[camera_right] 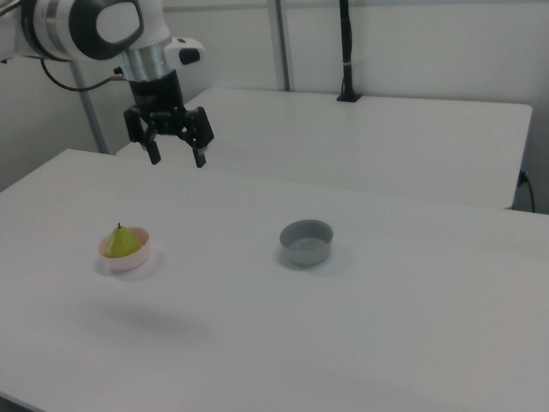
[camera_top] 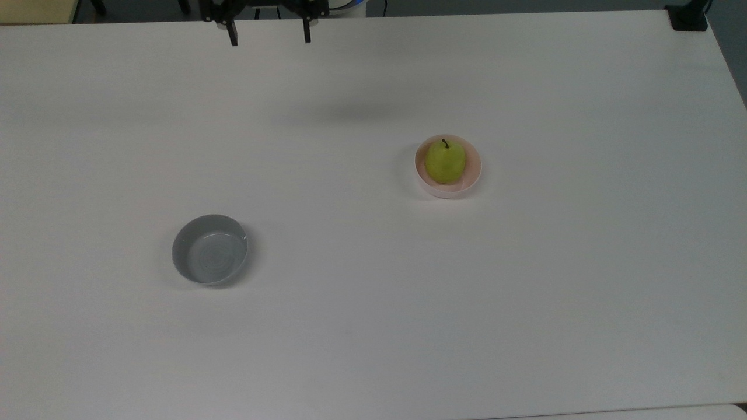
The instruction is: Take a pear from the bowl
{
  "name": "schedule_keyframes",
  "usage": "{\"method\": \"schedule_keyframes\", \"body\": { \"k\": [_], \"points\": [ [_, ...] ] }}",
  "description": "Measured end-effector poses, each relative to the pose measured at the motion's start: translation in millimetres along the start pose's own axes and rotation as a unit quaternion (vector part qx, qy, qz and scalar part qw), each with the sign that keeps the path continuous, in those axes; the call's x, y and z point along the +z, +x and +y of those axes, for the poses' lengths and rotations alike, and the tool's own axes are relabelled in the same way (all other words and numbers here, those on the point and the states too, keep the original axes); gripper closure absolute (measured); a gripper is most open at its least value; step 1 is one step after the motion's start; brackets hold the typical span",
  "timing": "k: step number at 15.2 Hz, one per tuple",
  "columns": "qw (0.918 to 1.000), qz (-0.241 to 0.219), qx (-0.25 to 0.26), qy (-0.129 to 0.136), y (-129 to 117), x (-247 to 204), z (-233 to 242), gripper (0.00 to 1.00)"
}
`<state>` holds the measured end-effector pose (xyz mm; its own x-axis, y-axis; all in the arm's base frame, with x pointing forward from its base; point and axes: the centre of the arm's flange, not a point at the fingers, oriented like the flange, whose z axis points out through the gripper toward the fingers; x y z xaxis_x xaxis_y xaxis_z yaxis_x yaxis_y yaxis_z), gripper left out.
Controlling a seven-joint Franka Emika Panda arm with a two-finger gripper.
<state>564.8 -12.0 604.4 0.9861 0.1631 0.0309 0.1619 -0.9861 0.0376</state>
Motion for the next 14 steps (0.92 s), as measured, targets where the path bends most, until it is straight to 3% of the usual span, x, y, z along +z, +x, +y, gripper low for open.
{"method": "schedule_keyframes", "body": {
  "k": [5,7,14],
  "points": [
    [0.9978,-0.003,-0.064,0.013,-2,-25,-37,0.0],
    [0.9976,-0.001,-0.067,0.016,1,-27,-63,0.0],
    [0.9942,-0.015,-0.082,0.067,12,-7,-155,0.0]
  ]
}}
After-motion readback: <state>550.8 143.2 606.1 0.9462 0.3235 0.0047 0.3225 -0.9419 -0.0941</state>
